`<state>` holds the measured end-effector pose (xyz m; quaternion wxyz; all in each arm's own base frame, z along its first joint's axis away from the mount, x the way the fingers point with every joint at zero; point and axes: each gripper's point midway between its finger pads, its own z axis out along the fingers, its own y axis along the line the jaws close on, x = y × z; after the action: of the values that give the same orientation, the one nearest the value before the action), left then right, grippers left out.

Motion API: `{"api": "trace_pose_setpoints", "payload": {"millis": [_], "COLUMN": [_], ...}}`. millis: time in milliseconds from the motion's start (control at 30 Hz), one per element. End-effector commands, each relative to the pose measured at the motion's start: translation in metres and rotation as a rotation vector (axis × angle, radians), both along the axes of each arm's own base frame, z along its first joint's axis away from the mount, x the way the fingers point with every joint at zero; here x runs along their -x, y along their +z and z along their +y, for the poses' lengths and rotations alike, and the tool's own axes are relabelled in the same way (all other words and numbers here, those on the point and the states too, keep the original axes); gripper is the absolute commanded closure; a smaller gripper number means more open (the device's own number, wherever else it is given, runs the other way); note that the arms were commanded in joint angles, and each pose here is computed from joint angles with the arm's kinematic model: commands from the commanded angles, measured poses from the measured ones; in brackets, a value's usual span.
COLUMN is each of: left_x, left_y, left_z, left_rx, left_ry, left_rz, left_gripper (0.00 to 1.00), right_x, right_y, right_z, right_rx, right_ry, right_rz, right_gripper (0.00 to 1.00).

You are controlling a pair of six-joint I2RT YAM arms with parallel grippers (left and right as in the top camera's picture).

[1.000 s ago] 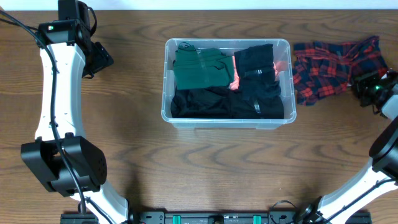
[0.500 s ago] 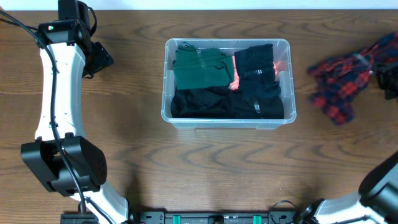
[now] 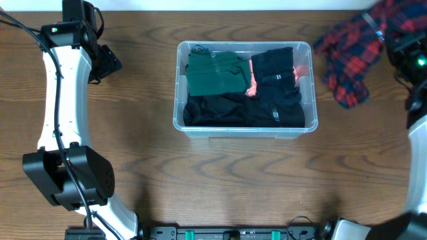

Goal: Pack container
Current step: 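Carry the plaid shirt over the bin and drop it in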

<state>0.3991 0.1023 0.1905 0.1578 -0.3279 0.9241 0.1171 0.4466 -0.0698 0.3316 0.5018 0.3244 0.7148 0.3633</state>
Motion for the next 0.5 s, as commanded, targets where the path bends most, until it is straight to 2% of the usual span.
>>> {"api": "trace_pose_setpoints", "payload": {"millis": [0, 133, 467], "left_x": [0.002, 0.002, 0.002], "left_y": [-0.004, -0.004, -0.004], "left_z": [0.002, 0.002, 0.002], "left_rx": [-0.002, -0.002, -0.002], "left_ry": [0.008, 0.008, 0.008], "left_rz": [0.014, 0.013, 0.014], "left_gripper": [0.02, 0.02, 0.02], "right_x": [0.009, 0.009, 0.005], "right_y": [0.051, 0.064, 0.051], "right_z": [0.045, 0.092, 0.214], "right_rx": [-0.049, -0.067, -0.241], "right_ry": [0.004, -0.009, -0.115], "right_rz": [-0.113, -0.144, -0.139], "right_gripper": [0.99, 0.99, 0.99]}}
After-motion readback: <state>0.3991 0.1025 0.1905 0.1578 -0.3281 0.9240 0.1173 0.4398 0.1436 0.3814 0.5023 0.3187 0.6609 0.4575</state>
